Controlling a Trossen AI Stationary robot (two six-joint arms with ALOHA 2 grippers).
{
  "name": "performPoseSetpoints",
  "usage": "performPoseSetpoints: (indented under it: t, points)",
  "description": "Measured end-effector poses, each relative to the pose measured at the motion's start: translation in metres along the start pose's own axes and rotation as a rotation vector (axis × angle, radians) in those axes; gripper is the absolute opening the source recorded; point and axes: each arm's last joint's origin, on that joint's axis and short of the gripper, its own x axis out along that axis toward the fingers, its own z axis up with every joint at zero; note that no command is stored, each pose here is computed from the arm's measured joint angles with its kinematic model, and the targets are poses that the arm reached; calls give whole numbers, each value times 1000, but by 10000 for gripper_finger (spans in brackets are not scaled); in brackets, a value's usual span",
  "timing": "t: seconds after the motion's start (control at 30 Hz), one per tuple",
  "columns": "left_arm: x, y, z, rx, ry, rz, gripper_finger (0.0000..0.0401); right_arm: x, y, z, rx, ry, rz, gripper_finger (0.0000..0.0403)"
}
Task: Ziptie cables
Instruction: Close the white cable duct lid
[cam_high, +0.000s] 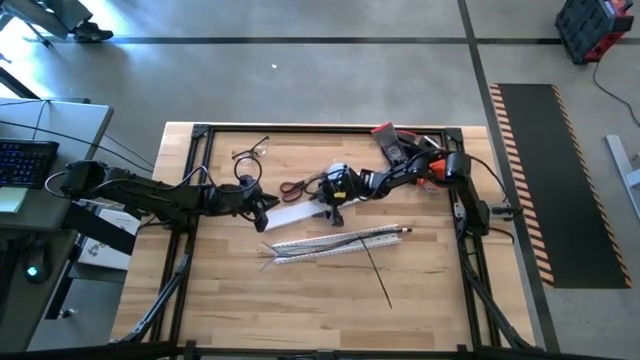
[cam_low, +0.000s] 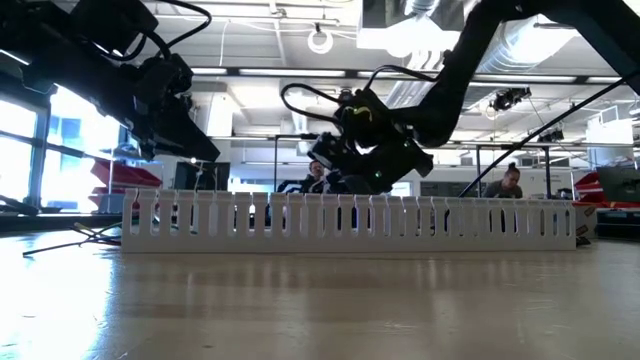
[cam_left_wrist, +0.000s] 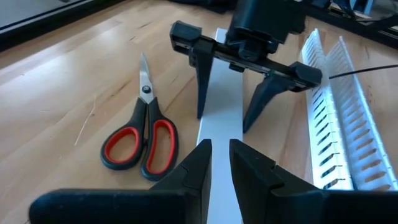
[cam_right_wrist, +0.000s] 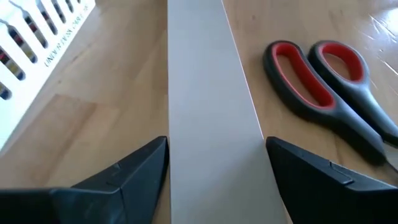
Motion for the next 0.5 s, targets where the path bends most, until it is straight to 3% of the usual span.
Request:
performPoseSetpoints:
  t: [0.5]
  points:
    - [0, 0, -1, 5, 8, -5, 39, 1, 0, 2, -3, -50, 13, 309]
